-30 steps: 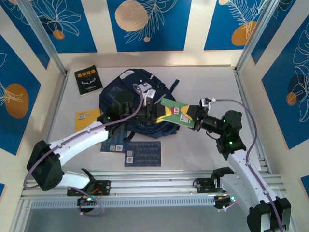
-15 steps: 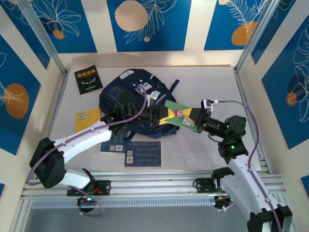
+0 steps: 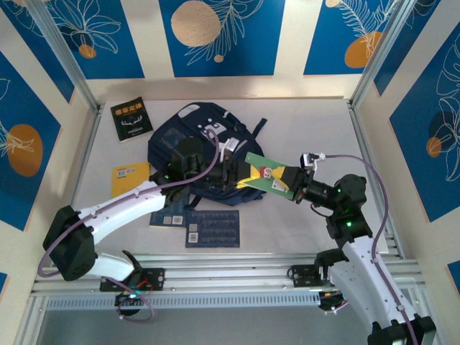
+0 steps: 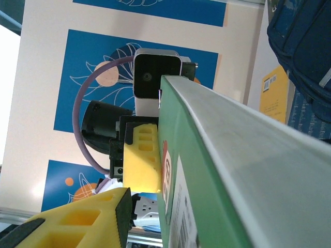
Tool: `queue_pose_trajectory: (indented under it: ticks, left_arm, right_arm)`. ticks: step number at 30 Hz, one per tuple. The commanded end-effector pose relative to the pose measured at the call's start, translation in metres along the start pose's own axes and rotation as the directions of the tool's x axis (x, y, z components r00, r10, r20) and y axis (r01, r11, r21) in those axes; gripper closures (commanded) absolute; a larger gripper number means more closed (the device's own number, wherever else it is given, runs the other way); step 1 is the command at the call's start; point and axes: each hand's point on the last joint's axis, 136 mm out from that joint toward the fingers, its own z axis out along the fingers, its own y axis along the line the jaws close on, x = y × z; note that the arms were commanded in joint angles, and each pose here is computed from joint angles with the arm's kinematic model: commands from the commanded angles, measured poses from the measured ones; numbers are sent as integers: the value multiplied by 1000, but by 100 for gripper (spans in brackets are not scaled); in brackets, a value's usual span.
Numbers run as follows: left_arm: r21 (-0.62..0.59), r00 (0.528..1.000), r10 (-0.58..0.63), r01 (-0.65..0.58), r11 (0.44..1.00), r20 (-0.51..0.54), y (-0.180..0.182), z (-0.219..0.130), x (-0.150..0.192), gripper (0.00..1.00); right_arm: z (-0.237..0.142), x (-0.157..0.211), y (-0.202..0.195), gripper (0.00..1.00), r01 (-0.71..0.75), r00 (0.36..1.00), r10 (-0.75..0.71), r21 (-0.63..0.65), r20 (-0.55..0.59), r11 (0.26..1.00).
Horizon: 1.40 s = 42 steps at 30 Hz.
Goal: Pack books, pencil case, and school supplies into a backpack
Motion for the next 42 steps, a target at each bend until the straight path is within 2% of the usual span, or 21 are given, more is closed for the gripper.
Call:
queue_pose_trajectory:
  ticks: [1,7,14,16,19,21,23,25,28,30,33,36,39,42]
  left_arm:
    - [5,999,40,-40,999,23,-7,-7,-3,100]
    - [1,999,34,-34,999,27,-3,-9,-5,100]
    - [-12,1000,23,-23,1000,21,4,-7,-6,100]
    - [-24,1000,17,-16,1000,22,8,-6,-7,100]
    - [-72,999,17,-15,997,28,20,-10,-10,84]
    - [-150,999,38,-33,988,31,32,-17,-12,64]
    - [-245,995,88,-76,967,37,41,-30,-17,50]
    - [-377,987,158,-131,917,41,53,-48,-27,44]
    - [-576,957,289,-226,786,19,71,-74,-45,40]
    - [-703,933,359,-271,657,-23,85,-89,-62,36]
    - [-785,896,427,-347,513,-117,104,-95,-86,34]
    - [-820,891,399,-388,422,-216,131,-95,-109,32]
    - [-833,894,315,-423,358,-318,161,-90,-126,33]
    - [-843,899,278,-421,335,-338,184,-89,-143,33]
  right_arm:
    - [-6,0,-1,58,18,1000,-19,1,20,1000]
    - [-12,-4,-3,64,1,999,-1,6,52,1000]
    - [-13,-6,-1,100,5,998,-5,4,57,1000]
    - [-14,-6,-2,100,7,998,-7,16,63,1000]
    - [-16,-8,-2,100,19,996,-21,30,84,999]
    - [-20,-10,-6,100,24,993,-31,65,111,998]
    - [-28,-15,-18,100,11,987,-35,154,158,988]
    - [-37,-20,-32,100,6,979,-63,280,195,960]
    - [-49,-27,-48,100,16,972,-115,429,205,903]
    - [-58,-33,-57,100,23,959,-162,506,234,862]
    - [-65,-40,-57,100,73,939,-242,547,244,834]
    - [-62,-39,-56,100,142,933,-296,545,205,826]
    - [-60,-37,-55,100,172,934,-311,539,178,825]
    - [-60,-37,-56,100,180,933,-318,545,169,819]
